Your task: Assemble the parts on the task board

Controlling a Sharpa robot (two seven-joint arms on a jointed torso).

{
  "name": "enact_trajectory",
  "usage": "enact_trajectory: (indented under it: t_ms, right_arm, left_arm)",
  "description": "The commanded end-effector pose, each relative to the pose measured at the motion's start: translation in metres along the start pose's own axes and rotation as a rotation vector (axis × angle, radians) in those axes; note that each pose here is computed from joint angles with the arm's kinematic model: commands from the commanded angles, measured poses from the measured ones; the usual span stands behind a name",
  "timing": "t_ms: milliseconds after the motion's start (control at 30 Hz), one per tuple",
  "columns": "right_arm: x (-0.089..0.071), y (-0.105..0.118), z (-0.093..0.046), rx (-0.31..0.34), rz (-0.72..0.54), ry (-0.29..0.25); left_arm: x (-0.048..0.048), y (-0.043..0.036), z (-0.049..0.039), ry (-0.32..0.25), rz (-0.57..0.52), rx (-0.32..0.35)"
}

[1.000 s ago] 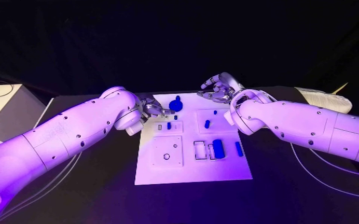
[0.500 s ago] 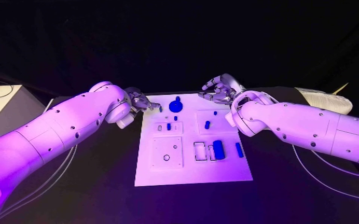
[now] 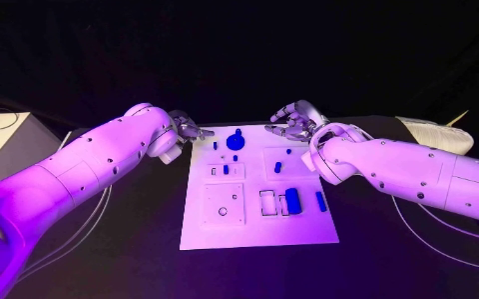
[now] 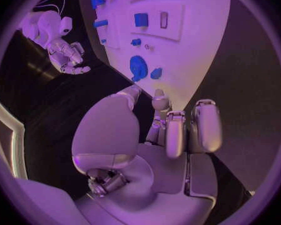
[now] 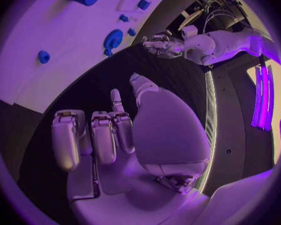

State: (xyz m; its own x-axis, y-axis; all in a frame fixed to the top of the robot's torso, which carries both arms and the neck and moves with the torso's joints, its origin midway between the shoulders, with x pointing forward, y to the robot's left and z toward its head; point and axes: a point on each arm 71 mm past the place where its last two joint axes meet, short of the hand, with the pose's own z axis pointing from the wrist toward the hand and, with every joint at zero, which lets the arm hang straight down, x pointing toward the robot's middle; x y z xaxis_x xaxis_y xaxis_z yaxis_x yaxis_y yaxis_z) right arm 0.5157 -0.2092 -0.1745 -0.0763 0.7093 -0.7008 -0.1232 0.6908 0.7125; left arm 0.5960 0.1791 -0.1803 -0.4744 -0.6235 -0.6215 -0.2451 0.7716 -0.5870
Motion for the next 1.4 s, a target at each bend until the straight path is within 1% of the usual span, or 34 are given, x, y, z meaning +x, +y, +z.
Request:
enact_trajectory:
  t_ms: [33, 167, 267, 533, 1100, 1400]
  right_arm:
    - [0.0, 0.003, 0.0, -0.019, -0.008, 0.004]
    - [0.0, 0.004, 0.0, -0.022, -0.007, 0.004]
    - [0.0, 0.004, 0.0, -0.023, -0.007, 0.003]
    - [0.001, 0.007, 0.001, -0.028, -0.006, 0.005]
    - [0.001, 0.009, 0.001, -0.032, -0.006, 0.005]
    - [0.002, 0.009, 0.002, -0.033, -0.006, 0.006]
  left_arm:
    - [-0.0005, -0.0025, 0.002, -0.001, 0.007, 0.017]
    - [0.0005, -0.0022, 0.0057, 0.001, 0.009, 0.008]
    - [0.003, -0.0029, 0.0087, 0.002, 0.014, 0.004]
    - [0.0108, -0.0072, 0.0131, 0.013, 0.03, 0.003]
    - [0.0188, -0.0109, 0.0158, 0.041, 0.056, 0.006]
    - [0.0194, -0.0099, 0.0169, 0.042, 0.057, 0.001]
